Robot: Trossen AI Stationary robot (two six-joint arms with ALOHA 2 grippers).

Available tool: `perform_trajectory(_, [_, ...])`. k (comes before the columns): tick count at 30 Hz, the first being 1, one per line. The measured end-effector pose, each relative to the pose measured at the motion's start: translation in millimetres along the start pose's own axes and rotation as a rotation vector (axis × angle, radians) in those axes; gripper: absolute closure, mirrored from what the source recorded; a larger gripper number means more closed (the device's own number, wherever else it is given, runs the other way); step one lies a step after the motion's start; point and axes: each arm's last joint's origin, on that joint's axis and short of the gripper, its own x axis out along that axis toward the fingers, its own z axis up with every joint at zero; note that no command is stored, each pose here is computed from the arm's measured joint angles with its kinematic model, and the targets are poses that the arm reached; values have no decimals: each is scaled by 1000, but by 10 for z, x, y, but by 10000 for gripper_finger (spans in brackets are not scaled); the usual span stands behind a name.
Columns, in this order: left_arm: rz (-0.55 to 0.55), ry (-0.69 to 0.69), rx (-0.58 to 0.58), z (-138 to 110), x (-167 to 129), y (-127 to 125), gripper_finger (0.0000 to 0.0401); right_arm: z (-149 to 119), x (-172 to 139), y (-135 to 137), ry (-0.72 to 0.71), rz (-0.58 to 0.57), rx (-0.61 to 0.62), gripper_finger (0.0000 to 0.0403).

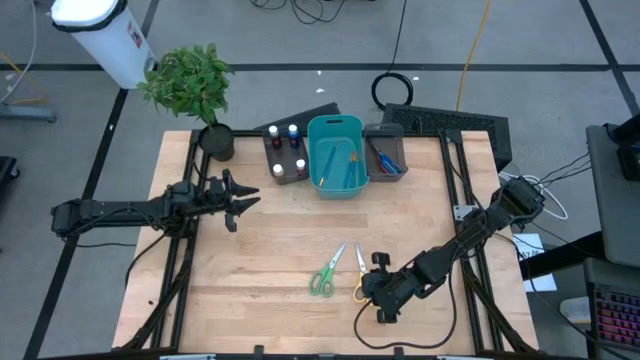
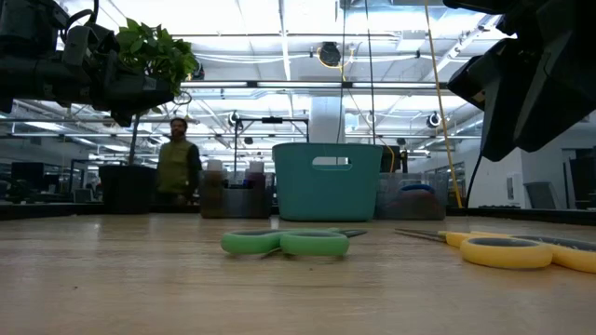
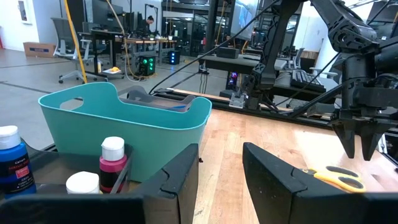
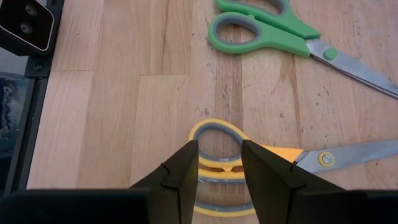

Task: Pick & Place Paint Supplies
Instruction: Put the yellow scissor into the right black bin

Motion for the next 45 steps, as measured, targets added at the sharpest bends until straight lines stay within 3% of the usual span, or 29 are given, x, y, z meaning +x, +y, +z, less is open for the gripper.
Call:
perform_trajectory(17, [0, 0, 1, 0, 0, 0, 270, 63, 2, 28, -60, 35, 9, 289])
perform_trajectory(19, [0, 0, 0, 0, 0, 0, 270, 110, 1, 35, -104, 48, 24, 289])
perform_trajectory(22, [0, 0, 1, 0, 0, 0, 270, 256, 12, 62, -282, 72, 81, 289])
perform_trajectory(25, [0, 0, 0, 0, 0, 0, 270, 375, 28, 57, -458, 171, 82, 289])
perform_trajectory(31, [0, 0, 0, 0, 0, 0, 270, 481, -87, 35, -735, 505, -132, 289])
perform_trajectory(35, [0, 1, 0, -1, 0, 0, 270, 472, -163, 28, -857, 592, -135, 289])
perform_trajectory(40, [0, 0, 0, 0, 0, 0, 270, 603, -231, 253, -755, 554, -187, 289])
perform_trajectory(45, [1, 0, 0, 0, 0, 1, 270, 572, -296, 592, -414, 222, -277, 301])
